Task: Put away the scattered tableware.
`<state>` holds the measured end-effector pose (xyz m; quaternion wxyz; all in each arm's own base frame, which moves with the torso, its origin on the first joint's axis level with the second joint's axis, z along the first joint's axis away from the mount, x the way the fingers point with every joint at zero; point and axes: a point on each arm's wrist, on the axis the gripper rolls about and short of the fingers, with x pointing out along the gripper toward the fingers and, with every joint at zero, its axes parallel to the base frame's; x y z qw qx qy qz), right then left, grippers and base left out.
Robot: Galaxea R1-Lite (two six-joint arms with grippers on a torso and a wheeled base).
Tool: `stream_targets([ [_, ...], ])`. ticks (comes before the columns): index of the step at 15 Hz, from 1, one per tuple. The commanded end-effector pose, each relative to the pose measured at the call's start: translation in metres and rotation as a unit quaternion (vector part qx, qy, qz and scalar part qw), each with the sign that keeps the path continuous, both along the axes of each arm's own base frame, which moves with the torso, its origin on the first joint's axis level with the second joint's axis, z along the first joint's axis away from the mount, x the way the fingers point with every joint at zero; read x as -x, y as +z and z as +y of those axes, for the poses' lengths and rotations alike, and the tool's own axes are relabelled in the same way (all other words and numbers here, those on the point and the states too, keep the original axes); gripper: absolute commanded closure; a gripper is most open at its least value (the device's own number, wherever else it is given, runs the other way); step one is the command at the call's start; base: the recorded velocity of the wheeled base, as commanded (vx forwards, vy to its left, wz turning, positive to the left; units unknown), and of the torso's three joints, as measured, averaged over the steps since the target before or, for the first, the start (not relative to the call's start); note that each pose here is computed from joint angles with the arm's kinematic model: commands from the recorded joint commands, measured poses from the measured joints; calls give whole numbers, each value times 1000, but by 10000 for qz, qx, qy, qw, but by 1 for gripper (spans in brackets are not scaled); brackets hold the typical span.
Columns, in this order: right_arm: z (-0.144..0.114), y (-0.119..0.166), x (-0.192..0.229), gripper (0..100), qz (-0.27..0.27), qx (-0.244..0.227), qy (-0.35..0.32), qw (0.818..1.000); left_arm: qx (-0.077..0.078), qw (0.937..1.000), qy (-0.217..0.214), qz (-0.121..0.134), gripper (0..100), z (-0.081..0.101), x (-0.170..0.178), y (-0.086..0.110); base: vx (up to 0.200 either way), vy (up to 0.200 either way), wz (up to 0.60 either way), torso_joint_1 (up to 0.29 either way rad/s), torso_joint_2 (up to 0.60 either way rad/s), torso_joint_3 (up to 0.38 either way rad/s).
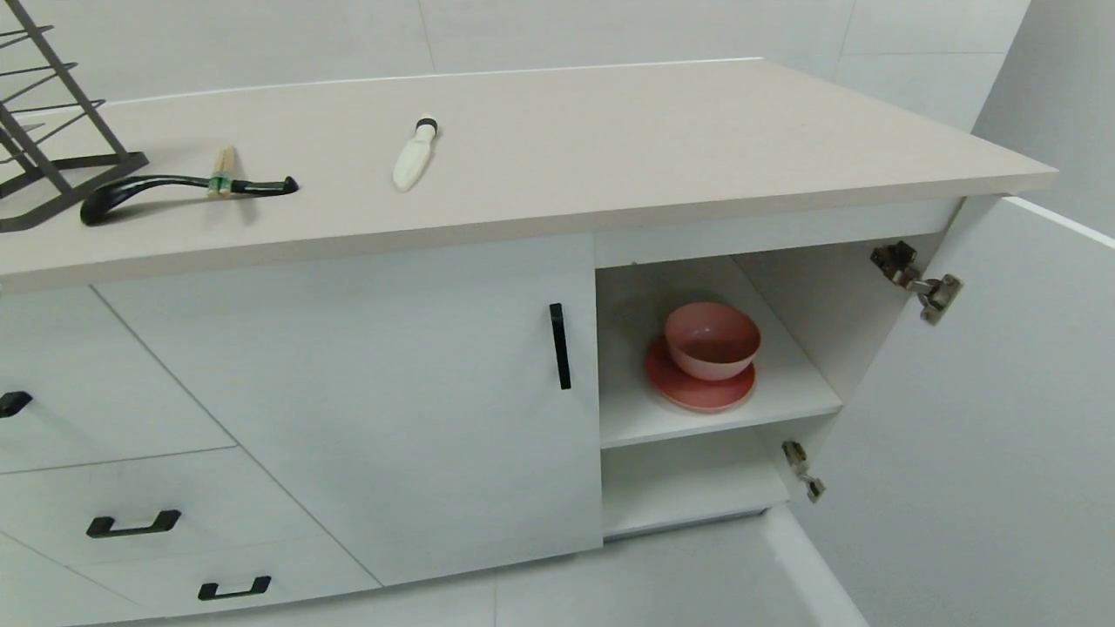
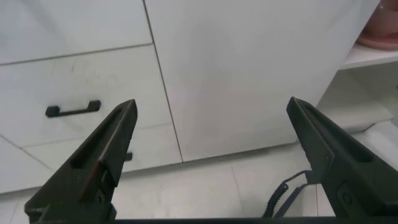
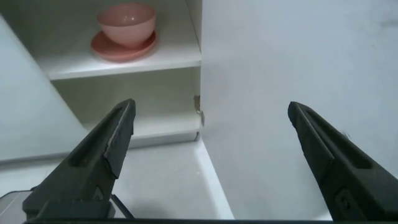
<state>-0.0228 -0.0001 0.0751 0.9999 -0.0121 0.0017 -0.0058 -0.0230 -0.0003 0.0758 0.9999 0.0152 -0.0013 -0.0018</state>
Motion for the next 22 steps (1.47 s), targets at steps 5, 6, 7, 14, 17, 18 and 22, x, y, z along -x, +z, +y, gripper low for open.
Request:
stream_targets([
  [5, 0, 0, 0, 0, 15, 1, 5, 10000, -1, 10000, 72, -18, 0, 0, 0, 0, -160, -80, 0, 1, 3, 1],
  [6, 0, 0, 0, 0, 15, 1, 5, 10000, -6, 9996, 241, -140, 0, 1, 0, 3, 0, 0, 0, 0, 0, 0],
  [7, 0, 0, 0, 0, 15, 9, 5, 10000, -19, 9994, 249, -247, 0, 1, 0, 5, 0, 0, 0, 0, 0, 0],
  [14, 0, 0, 0, 0, 15, 9, 5, 10000, -254, 9996, 118, 15, 0, 1, 0, 0, 0, 0, 0, 0, 0, 0],
  [17, 0, 0, 0, 0, 15, 9, -3, 10000, -239, 9996, 118, 15, 0, 1, 0, 0, -200, -200, 0, 7, 7, 4],
  [18, 0, 0, 0, 0, 15, 9, 5, 10000, -231, 9997, 118, 15, 0, 1, 0, 0, -200, -200, 0, 7, 2, 2],
  [22, 0, 0, 0, 0, 15, 1, -3, 10000, -208, 9997, 126, 22, 0, 1, 0, 0, -100, -200, 0, 2, 2, 6],
])
